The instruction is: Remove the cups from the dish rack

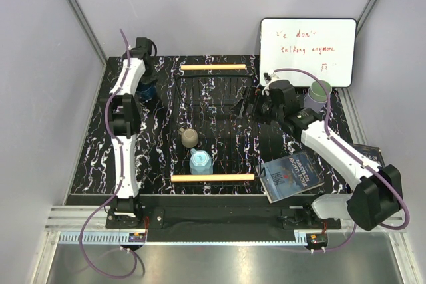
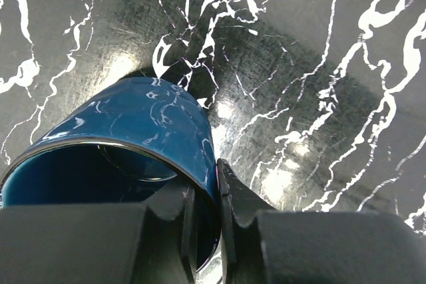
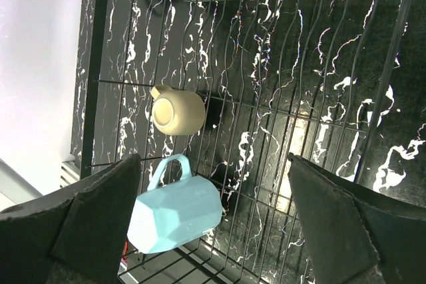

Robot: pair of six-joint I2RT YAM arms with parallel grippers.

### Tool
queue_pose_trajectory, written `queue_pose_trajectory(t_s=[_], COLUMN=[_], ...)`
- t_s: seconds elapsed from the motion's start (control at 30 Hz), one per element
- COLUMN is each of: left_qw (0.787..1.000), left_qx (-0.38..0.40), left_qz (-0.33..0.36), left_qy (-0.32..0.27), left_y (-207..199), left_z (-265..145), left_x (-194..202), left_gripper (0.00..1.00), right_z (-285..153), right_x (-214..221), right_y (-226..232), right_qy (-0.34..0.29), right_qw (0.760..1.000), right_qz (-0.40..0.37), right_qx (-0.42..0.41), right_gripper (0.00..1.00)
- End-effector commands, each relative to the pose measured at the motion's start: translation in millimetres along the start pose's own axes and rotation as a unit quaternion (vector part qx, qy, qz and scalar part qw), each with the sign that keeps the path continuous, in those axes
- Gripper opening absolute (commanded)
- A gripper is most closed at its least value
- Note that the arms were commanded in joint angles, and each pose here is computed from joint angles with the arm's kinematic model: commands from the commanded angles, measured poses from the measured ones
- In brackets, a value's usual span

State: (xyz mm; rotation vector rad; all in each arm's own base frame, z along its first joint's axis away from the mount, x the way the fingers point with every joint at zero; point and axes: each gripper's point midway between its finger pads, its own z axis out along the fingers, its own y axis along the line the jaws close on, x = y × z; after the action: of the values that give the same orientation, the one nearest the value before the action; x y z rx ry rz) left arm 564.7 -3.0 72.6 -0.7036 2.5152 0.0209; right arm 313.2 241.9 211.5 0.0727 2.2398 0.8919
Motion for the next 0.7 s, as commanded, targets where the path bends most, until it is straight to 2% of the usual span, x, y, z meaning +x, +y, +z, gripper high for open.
queue_pose_trajectory(t_s=[0.0,0.23,0.33,0.37,0.43,0.47,0.57,0.67], left_qw=[0.999,1.000,1.000,0.999,0.999,0.999,0.998,0.996], left_qx=[0.020,0.010,0.010,0.013,0.019,0.023,0.032,0.040], left_qz=[-0.005,-0.008,-0.012,-0.013,-0.015,-0.017,-0.023,-0.032], left_qy=[-0.028,-0.019,-0.024,-0.028,-0.035,-0.040,-0.057,-0.077], left_y=[-7.7,-1.7,-1.4,-2.1,-4.4,-6.1,-9.1,-10.2], left_z=[-3.9,-0.9,-7.1,-12.8,-19.7,-23.6,-39.0,-62.2], left_x=[-19.0,-11.4,-14.1,-17.1,-21.5,-25.0,-35.5,-46.8], left_gripper=[0.00,0.02,0.20,0.35,0.50,0.61,0.70,0.74], right_z=[-2.9,-2.1,-2.4,-3.4,-4.3,-4.8,-6.4,-8.4], right_x=[-21.0,-19.0,-17.8,-17.6,-17.2,-16.8,-16.3,-15.7], right_y=[18.9,19.7,18.1,18.2,18.5,18.6,19.4,19.9], right_qy=[-0.027,-0.022,-0.022,-0.023,-0.024,-0.024,-0.026,-0.026], right_qw=[0.999,0.999,0.999,0.999,0.999,0.999,0.999,0.999], right_qz=[-0.015,-0.012,-0.012,-0.011,-0.011,-0.012,-0.011,-0.014], right_qx=[-0.021,-0.024,-0.022,-0.023,-0.024,-0.025,-0.029,-0.032], right_gripper=[1.00,1.00,1.00,1.00,1.00,1.00,1.00,1.00])
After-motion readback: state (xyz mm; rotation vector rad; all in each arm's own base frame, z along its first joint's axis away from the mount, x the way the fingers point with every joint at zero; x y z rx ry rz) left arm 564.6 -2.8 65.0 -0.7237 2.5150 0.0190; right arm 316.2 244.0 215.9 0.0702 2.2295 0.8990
